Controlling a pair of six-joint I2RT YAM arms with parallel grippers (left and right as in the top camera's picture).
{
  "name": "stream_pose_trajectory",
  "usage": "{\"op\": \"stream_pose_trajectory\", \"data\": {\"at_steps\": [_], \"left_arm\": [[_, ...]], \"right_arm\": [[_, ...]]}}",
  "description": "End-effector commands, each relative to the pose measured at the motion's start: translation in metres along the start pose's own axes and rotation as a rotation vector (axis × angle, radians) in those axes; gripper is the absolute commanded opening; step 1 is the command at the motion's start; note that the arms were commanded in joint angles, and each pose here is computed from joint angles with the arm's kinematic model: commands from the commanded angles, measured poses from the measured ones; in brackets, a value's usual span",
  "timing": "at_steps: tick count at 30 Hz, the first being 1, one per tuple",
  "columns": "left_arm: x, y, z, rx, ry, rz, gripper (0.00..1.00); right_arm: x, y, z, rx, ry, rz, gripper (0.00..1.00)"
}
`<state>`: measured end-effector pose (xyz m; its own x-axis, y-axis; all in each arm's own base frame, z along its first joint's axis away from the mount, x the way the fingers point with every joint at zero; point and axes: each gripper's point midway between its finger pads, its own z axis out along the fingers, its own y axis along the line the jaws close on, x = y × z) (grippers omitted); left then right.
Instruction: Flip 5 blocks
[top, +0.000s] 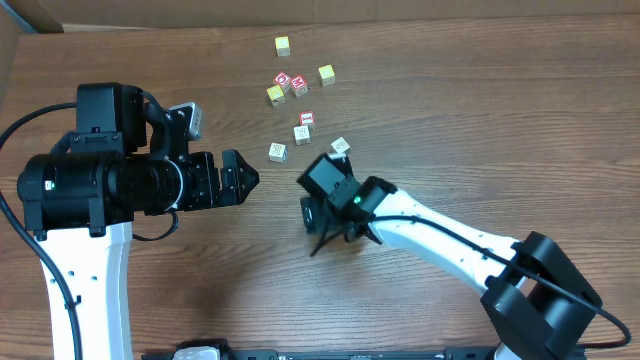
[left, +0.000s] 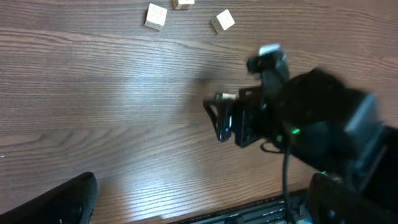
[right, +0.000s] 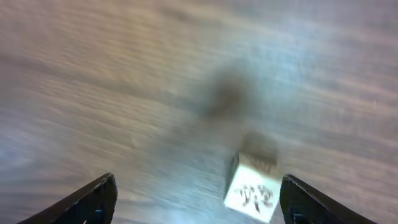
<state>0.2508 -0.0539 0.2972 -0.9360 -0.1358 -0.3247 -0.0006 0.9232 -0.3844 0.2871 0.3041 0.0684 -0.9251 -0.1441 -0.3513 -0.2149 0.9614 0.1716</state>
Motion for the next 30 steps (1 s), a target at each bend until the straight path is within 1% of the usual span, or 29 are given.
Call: {"op": "stream_pose_trajectory", "data": {"at_steps": [1, 5, 8, 11, 14, 18, 27, 29, 30], "left_arm": [[-0.005, -0.001, -0.004, -0.002, -0.021, 0.005, 1.0], [-0.005, -0.001, -0.004, -0.001, -0.021, 0.005, 1.0], [-0.005, -0.001, -0.004, -0.002, -0.021, 0.005, 1.0], [-0.005, -0.001, -0.004, -0.002, -0.021, 0.005, 1.0], [-0.005, -0.001, -0.004, -0.002, -0.021, 0.005, 1.0], [-0.005, -0.001, -0.004, -0.002, -0.021, 0.005, 1.0], [-0.006, -0.001, -0.004, -0.002, -0.022, 0.005, 1.0], [-0.005, -0.001, -0.004, -0.002, -0.021, 0.005, 1.0], [-0.006, -0.001, -0.004, -0.001, -0.022, 0.005, 1.0]], "right_arm": [[-0.041, -0.003, -0.02, -0.029, -0.057, 0.054, 0.85], [-0.085, -0.026, -0.056, -0.046, -0.073, 0.085, 0.86], [-0.117, -0.041, -0.075, -0.088, -0.122, 0.06, 0.88], [-0.141, -0.057, -0.079, -0.105, -0.185, 0.056, 0.89], [-0.154, -0.064, -0.068, -0.099, -0.214, 0.031, 0.91], [-0.155, -0.06, -0.038, -0.098, -0.197, -0.003, 0.93], [-0.12, -0.059, 0.057, -0.052, -0.031, -0.022, 0.93], [-0.114, -0.062, 0.071, -0.044, -0.01, -0.021, 0.92], [-0.113, -0.063, 0.076, -0.042, -0.004, -0.02, 0.88]]}}
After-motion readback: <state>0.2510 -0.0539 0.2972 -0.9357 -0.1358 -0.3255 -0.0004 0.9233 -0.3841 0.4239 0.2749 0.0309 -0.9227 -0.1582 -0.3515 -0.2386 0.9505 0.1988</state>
